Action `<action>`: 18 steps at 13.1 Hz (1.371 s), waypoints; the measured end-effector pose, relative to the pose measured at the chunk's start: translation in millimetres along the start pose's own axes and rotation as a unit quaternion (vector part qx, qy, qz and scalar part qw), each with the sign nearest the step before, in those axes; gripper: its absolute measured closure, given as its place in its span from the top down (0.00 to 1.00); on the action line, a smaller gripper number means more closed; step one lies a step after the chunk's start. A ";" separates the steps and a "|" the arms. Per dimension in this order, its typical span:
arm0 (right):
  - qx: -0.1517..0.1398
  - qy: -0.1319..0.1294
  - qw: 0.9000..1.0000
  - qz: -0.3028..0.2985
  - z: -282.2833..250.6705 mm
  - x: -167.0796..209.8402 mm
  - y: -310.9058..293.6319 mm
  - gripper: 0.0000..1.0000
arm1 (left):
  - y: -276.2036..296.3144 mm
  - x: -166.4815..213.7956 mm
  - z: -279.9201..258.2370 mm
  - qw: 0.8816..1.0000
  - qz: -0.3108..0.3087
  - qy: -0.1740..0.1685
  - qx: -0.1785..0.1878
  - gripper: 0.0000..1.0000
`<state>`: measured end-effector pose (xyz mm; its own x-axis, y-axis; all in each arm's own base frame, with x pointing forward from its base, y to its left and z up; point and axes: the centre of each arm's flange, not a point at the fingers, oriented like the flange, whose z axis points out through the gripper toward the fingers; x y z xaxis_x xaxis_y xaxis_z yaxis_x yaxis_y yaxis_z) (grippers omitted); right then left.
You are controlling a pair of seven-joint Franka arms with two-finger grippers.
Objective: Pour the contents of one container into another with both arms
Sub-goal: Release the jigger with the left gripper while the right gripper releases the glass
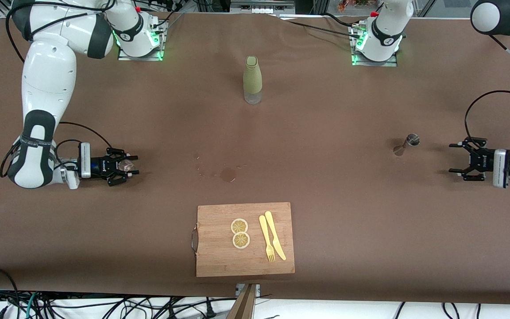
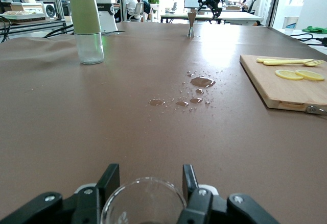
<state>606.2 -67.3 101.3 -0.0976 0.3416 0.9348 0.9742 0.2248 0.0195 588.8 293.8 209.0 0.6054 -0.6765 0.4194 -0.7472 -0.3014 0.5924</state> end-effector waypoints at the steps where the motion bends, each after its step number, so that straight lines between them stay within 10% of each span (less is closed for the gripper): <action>1: 0.000 0.000 1.000 0.001 -0.1 -1.5 -0.9 0.57 | 4.4 4.6 -7.7 0.999 -0.042 -0.010 0.006 1.00; 4: 0.002 0.001 1.000 0.003 1.6 -5.0 -2.3 0.61 | 22.0 24.7 -35.1 0.989 -0.141 -0.034 0.034 1.00; 8: 0.001 -0.001 1.000 -0.002 -0.4 -3.4 0.4 1.00 | 65.8 83.6 -75.9 0.954 -0.277 -0.067 0.092 1.00; 18: 0.014 -0.076 0.997 -0.024 -68.5 19.9 12.2 1.00 | 204.7 264.6 -92.3 0.852 -0.464 -0.098 0.220 1.00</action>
<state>630.1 -120.2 144.4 -0.1750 0.4630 0.8689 0.9617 0.2693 0.0502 621.3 115.1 504.7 0.9664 -0.0952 -0.2387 -0.0273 -0.9617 0.2728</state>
